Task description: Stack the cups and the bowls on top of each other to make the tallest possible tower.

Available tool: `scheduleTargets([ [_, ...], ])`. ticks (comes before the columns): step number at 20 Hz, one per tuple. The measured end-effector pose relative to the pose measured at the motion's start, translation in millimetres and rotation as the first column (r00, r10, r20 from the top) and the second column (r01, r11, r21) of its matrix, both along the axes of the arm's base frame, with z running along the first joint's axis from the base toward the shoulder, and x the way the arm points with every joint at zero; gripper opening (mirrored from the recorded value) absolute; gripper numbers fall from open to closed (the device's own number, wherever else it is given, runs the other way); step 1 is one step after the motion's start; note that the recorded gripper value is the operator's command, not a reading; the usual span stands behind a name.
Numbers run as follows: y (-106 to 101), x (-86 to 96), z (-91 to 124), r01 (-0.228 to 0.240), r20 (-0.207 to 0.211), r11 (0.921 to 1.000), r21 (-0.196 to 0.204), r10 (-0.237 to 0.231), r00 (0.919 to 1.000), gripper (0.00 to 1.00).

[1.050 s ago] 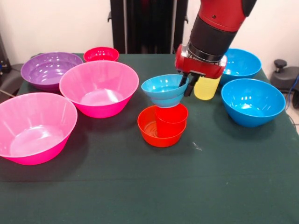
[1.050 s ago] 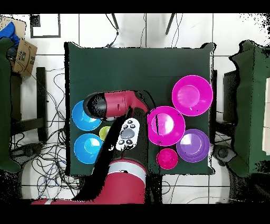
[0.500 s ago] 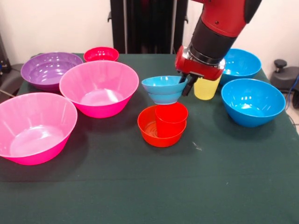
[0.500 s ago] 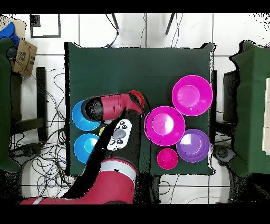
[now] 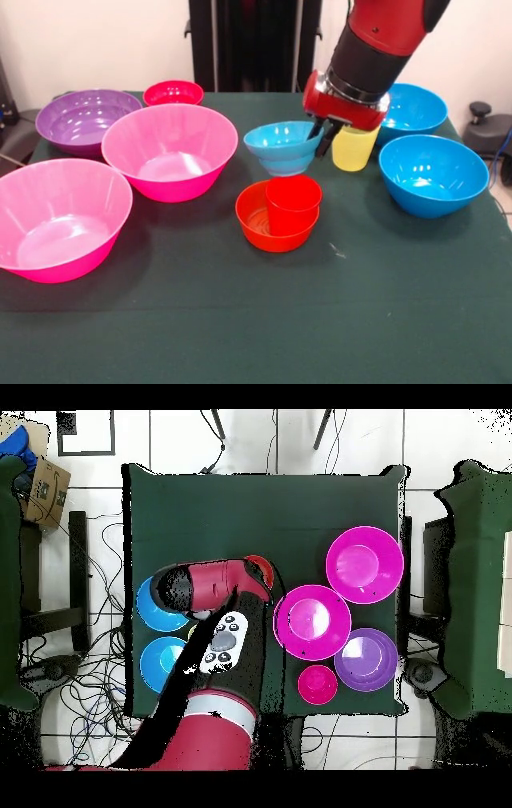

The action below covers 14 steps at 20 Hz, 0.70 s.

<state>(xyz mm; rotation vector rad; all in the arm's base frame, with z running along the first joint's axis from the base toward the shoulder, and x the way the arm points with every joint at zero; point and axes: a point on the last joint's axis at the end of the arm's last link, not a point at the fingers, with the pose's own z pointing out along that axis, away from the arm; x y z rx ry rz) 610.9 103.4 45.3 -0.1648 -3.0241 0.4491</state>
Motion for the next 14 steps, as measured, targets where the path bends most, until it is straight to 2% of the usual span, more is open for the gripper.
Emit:
scheduleTargets([
  [6,-1.4,2.2,27.2,0.039,-0.047,0.9992,-0.001,-0.039,0.9981,0.00],
  [7,-3.6,4.4,38.0,0.051,-0.055,0.9987,-0.001,-0.051,0.9972,0.00],
  [11,-7.5,9.5,52.6,0.065,-0.052,0.9979,0.000,-0.065,0.9966,0.00],
  [14,-9.1,17.9,62.5,0.067,-0.030,0.9978,0.002,-0.067,0.9973,0.00],
])
